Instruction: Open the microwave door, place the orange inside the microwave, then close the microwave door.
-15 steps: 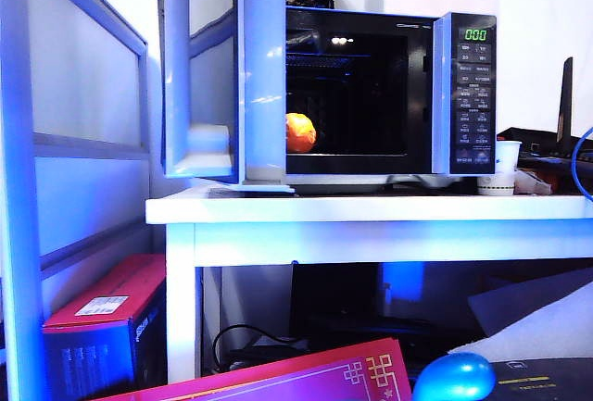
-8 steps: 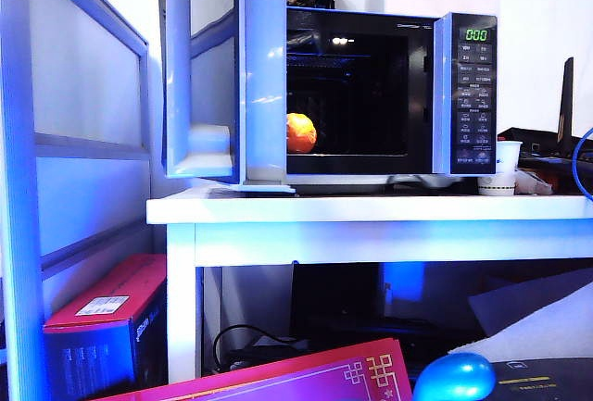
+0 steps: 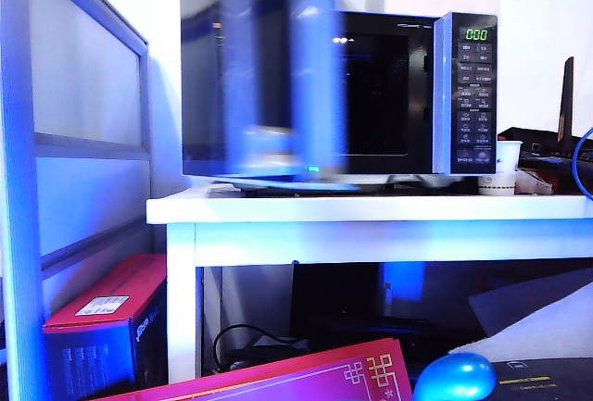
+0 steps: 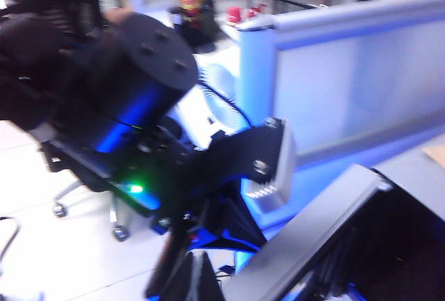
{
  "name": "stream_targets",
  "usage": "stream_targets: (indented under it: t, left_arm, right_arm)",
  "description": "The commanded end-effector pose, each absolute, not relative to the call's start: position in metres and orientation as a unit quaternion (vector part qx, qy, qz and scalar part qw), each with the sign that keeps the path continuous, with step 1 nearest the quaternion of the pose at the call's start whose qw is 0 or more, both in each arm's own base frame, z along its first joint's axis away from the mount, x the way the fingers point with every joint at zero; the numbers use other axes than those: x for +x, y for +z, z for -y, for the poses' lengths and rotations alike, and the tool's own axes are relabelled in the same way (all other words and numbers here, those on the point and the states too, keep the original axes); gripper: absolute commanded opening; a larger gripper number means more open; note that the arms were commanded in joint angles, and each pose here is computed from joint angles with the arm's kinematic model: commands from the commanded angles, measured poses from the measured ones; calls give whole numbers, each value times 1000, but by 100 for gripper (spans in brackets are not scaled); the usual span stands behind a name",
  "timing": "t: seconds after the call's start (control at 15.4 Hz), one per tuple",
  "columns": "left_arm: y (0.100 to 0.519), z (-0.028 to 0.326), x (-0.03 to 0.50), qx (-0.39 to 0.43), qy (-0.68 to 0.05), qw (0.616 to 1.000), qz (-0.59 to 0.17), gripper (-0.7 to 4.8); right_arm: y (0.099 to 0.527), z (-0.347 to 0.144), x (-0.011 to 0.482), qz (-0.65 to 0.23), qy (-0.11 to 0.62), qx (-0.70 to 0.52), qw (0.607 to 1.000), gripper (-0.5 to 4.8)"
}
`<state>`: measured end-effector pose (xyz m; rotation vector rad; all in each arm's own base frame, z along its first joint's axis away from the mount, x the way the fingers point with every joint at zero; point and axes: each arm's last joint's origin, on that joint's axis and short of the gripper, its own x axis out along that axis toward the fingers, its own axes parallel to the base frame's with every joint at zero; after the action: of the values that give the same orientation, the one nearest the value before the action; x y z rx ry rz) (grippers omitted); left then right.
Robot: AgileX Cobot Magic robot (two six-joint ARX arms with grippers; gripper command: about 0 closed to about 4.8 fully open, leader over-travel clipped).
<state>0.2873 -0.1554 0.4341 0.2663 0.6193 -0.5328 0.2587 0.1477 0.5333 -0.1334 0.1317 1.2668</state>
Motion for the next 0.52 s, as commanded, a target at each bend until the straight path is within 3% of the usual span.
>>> stream_targets:
  t: [0.06,0.52]
  left_arm:
    - [449,162,292,101,-299,922,-223,-3]
    - [452,162,292,98,-300,925,-214,-3]
  right_arm:
    - [536,-146,257,-62,566,-69,819,-1]
    - [502,-147,277,-169,449,-158,863,-1]
